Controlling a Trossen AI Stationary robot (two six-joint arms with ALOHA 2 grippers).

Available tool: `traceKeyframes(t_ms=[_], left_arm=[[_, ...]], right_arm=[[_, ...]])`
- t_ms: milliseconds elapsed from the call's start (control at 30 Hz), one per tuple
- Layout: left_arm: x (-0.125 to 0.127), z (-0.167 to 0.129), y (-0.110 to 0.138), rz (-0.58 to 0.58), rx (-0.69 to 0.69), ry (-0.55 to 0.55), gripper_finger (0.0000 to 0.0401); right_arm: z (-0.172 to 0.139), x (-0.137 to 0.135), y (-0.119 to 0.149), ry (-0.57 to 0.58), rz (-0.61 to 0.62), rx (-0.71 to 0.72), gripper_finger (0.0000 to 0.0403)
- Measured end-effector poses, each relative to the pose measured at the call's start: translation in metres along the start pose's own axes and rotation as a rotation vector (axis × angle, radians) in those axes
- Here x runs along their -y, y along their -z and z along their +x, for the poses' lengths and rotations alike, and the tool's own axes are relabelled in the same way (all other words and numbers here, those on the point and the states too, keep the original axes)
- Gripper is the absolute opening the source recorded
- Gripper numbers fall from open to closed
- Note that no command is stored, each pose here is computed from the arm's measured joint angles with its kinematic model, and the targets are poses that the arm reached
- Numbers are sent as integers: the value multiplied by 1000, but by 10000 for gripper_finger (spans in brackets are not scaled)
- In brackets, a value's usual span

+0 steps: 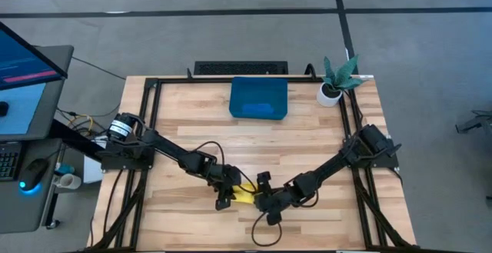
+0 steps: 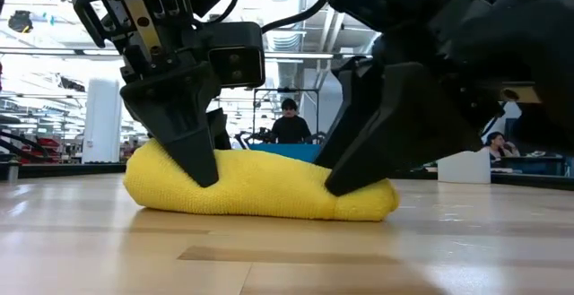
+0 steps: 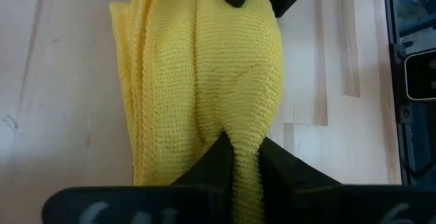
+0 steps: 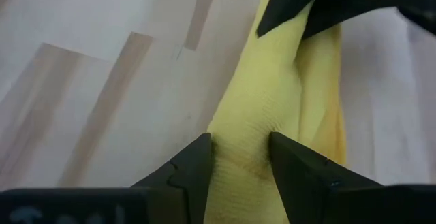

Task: Roll microfiber towels into tight, uniform cylinder then place into a basket
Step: Roll the yellow microfiber cloth

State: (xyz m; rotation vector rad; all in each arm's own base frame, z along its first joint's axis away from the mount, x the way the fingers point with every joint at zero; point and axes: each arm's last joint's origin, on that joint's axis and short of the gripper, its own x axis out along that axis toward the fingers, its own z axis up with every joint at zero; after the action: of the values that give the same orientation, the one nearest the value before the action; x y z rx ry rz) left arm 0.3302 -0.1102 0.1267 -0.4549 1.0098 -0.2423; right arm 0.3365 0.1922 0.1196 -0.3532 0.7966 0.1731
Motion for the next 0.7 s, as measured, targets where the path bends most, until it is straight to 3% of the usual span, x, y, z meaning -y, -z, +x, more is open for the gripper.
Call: traceKeyframes(t_ms=[500,700], left_arm=[[0,0,-1,-1,2,-1,29],[0,0,0,17,-6,8,28]], right_arm=[[4,11,4,-70,184,-61,164],[7,18,4,-135,221,-75,113]])
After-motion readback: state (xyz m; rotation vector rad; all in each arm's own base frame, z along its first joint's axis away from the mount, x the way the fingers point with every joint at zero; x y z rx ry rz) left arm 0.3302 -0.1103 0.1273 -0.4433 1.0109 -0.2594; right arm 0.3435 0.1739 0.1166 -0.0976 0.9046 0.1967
